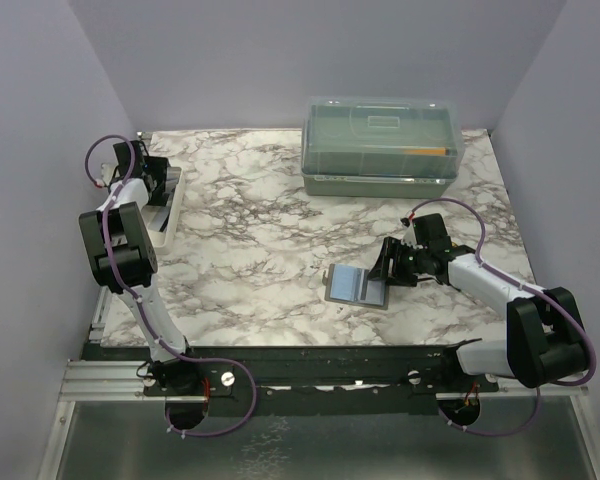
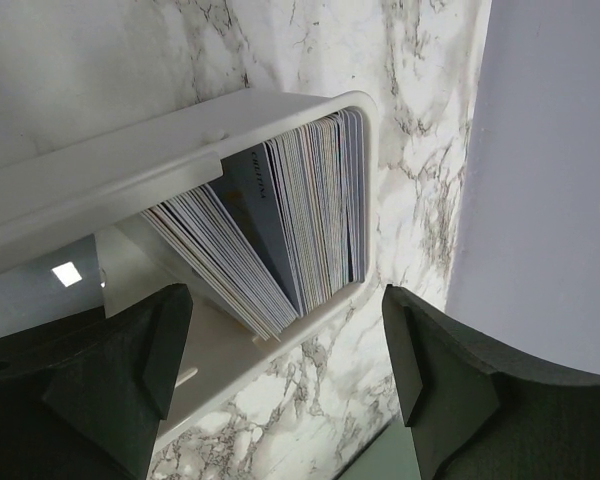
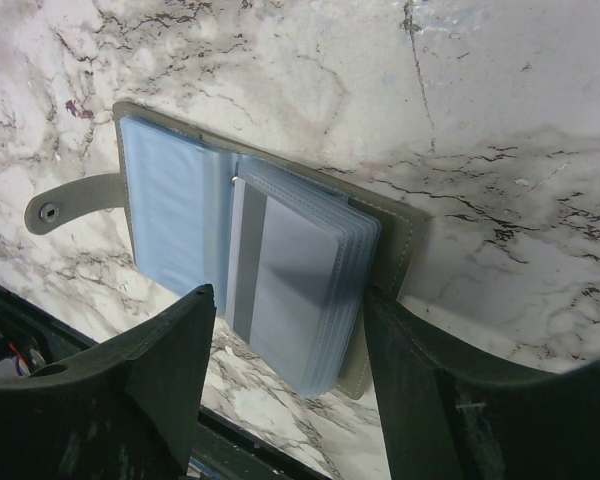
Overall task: Put the credit cards into the card holder
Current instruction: Pick up the credit card from the storage box.
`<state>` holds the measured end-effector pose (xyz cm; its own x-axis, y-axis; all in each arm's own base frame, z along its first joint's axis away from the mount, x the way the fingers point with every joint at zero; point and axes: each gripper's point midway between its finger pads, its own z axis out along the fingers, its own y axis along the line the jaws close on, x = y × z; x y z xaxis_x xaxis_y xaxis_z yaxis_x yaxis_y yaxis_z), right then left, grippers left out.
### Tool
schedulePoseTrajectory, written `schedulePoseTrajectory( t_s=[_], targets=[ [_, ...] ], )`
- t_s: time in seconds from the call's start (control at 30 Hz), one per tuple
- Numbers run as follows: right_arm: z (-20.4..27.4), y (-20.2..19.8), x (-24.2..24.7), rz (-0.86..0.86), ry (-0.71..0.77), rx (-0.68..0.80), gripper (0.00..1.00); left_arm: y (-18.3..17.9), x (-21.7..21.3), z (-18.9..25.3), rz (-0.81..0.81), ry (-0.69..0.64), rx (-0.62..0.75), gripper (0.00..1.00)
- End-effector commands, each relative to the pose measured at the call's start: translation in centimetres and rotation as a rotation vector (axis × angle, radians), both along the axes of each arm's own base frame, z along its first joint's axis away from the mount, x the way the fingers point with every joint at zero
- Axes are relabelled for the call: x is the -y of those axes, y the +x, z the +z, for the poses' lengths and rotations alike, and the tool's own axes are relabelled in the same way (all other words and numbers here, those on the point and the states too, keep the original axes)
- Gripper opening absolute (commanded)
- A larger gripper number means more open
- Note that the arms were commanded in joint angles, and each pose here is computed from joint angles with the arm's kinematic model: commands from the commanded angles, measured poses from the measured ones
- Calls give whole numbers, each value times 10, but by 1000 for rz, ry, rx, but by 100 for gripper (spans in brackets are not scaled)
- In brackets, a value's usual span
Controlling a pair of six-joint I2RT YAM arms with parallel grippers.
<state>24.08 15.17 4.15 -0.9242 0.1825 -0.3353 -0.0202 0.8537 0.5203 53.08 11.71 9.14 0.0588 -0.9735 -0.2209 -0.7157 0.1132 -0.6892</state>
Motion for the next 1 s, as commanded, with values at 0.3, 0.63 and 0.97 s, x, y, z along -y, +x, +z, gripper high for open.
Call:
schedulePoseTrajectory(
  t_s=[0.3,0.63,0.97],
  targets=[
    [12,6,-4,18,15,40,64,3,-11,-15,67,-9,-11,66],
    [12,5,-4,20,20,40,64,8,-17,7,62,44,26,37],
    [12,5,-5,21,21,40,64,6,-16,24,63,45,55,34]
  ],
)
